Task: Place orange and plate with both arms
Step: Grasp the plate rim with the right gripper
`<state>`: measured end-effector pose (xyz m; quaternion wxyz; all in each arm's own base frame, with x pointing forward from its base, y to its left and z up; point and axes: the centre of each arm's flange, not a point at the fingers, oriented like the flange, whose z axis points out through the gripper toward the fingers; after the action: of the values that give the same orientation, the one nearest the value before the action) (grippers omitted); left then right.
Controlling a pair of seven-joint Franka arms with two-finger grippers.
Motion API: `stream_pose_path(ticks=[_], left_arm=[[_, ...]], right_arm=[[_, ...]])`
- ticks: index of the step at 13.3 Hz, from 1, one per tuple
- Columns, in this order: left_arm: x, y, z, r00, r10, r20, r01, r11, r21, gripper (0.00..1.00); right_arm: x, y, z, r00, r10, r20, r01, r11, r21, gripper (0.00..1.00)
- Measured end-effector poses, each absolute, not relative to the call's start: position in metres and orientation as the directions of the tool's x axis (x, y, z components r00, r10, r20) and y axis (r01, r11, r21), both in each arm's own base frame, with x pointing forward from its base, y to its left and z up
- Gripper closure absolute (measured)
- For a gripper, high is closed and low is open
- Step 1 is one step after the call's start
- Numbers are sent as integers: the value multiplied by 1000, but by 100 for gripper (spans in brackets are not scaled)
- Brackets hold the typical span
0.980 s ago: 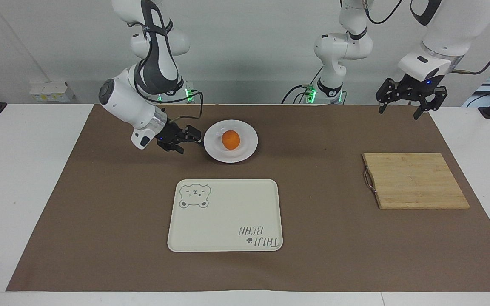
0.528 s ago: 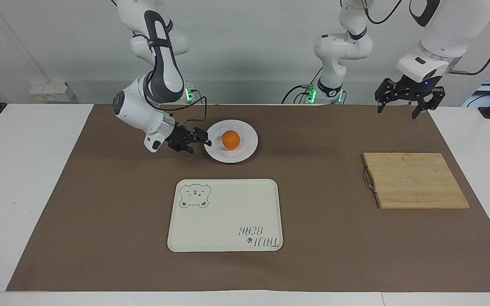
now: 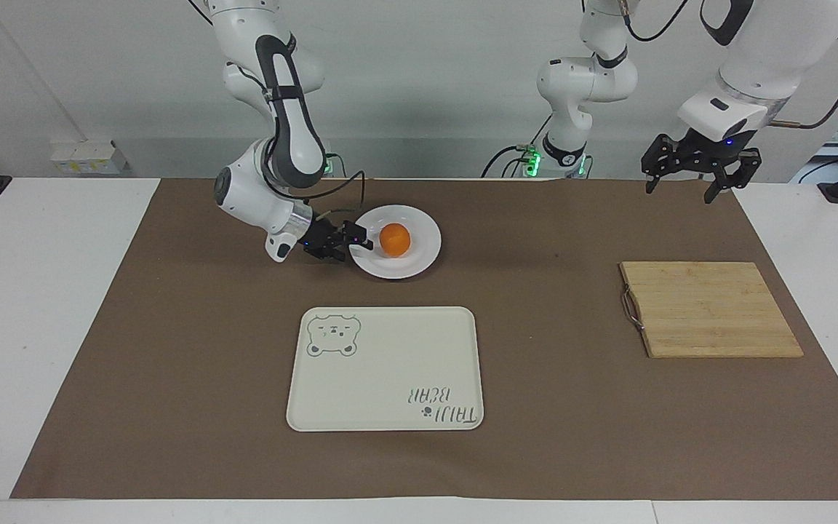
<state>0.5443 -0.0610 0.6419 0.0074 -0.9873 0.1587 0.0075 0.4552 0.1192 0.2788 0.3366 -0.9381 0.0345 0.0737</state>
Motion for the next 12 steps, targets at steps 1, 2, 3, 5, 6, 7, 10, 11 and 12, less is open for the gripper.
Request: stream_pose_path(ticks=[1,2,3,5,6,7,10,11,12], left_arm=[[544,-61,642,951,-310,-17,-310,-951,-12,0],[544,-61,642,954,-298,-17,-299,-954,-13,0],[544,-61,642,959,-284,-17,-285,-959,-13,0],[544,-62,642,962,-273,-17,-273,-962,-13,0],[544,-63,642,962,-273,-16,-273,-962,-13,0],[544,-63,643,962,-272,-14,-272,-962,-14,0],[543,-61,646,964,-265,-9,-265,-964,-14,0],[543,-61,646,964,-264,-9,-264,-964,-14,0],[543,-61,646,964,-265,-9,-265,-964,-14,0]], right_arm=[[454,119,277,986,-16,-166,-117,-771,-625,0],[451,119,274,984,-21,-174,-127,-769,-627,0],[447,120,271,982,-28,-185,-141,-761,-633,0],[440,131,267,980,-23,-197,-148,-747,-648,0],[437,135,266,980,-17,-200,-145,-747,-649,0],[436,136,265,979,-14,-202,-145,-747,-648,0],[435,133,265,979,-22,-205,-152,-746,-648,35],[434,132,264,977,-29,-211,-161,-746,-647,48],[433,132,263,975,-35,-218,-170,-745,-644,60]])
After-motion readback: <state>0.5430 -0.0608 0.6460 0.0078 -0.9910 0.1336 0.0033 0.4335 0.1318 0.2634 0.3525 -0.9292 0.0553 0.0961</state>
